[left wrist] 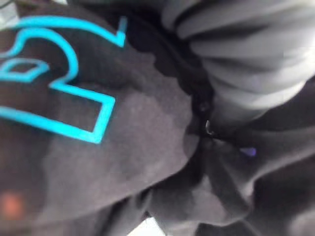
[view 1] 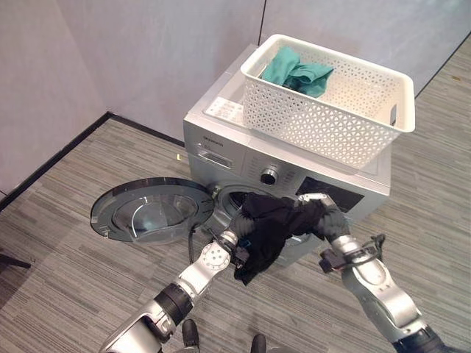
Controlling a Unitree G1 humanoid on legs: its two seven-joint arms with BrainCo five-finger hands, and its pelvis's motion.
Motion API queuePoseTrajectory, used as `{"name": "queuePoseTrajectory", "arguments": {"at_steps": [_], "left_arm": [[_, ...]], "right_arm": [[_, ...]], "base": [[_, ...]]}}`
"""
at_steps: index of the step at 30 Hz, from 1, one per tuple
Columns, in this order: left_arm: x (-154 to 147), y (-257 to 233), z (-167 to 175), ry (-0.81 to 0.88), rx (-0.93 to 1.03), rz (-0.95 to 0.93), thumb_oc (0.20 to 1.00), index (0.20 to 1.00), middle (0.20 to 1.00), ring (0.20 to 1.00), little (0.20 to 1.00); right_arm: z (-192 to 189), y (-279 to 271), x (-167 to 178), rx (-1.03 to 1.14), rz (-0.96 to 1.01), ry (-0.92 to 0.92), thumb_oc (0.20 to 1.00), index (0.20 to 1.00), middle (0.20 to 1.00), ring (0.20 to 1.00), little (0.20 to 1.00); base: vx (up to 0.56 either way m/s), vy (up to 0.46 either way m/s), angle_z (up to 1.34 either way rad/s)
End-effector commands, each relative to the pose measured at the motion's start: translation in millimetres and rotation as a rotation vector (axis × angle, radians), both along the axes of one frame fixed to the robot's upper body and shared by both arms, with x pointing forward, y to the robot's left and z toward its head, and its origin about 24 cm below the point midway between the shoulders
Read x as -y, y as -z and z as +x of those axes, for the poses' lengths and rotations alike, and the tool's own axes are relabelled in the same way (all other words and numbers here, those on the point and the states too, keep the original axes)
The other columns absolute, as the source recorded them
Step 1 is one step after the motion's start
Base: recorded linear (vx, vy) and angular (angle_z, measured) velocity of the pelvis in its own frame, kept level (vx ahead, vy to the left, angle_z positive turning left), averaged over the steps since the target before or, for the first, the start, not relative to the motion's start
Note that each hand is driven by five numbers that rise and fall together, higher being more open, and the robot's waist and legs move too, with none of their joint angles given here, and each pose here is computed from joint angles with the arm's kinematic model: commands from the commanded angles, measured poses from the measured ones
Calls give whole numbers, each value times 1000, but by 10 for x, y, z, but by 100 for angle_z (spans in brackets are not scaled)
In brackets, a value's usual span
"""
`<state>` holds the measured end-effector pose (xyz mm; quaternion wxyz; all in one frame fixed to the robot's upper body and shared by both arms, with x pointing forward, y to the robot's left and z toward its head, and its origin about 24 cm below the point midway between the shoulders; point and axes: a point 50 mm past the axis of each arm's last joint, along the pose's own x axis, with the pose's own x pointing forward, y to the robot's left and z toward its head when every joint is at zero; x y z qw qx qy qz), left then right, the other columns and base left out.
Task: Grab the laundry basket,head to the washer,open it,put in the laundry and shut it.
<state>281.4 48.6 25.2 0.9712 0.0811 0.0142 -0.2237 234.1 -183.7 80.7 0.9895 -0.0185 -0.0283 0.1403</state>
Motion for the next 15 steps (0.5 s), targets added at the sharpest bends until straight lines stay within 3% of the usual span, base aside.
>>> {"name": "queuePoseTrajectory", "arguments": {"at_steps": [1,9,14,15], "left_arm": [[-6,-170,111,-36,79,-94,200,200,200,200,200],[-122,57,-76,-47,-53,-180,200,200,200,200,200],[-206,138,-170,-27,-87,-195,200,200,200,200,200],[-255,159,-192,-28,-93,-211,200,200,200,200,200]], "right_arm": [[48,-394,112,194,-35,-11,1000,1000,1000,1000,1000],[-27,-310,267,155,-48,45,1000,1000,1000,1000,1000],[-127,-90,456,35,197,57,1000,1000,1000,1000,1000],[-204,45,629,-16,221,114,1000,1000,1000,1000,1000]], "base": [[0,0,0],[1,0,1],[11,3,3],[38,15,5]]}}
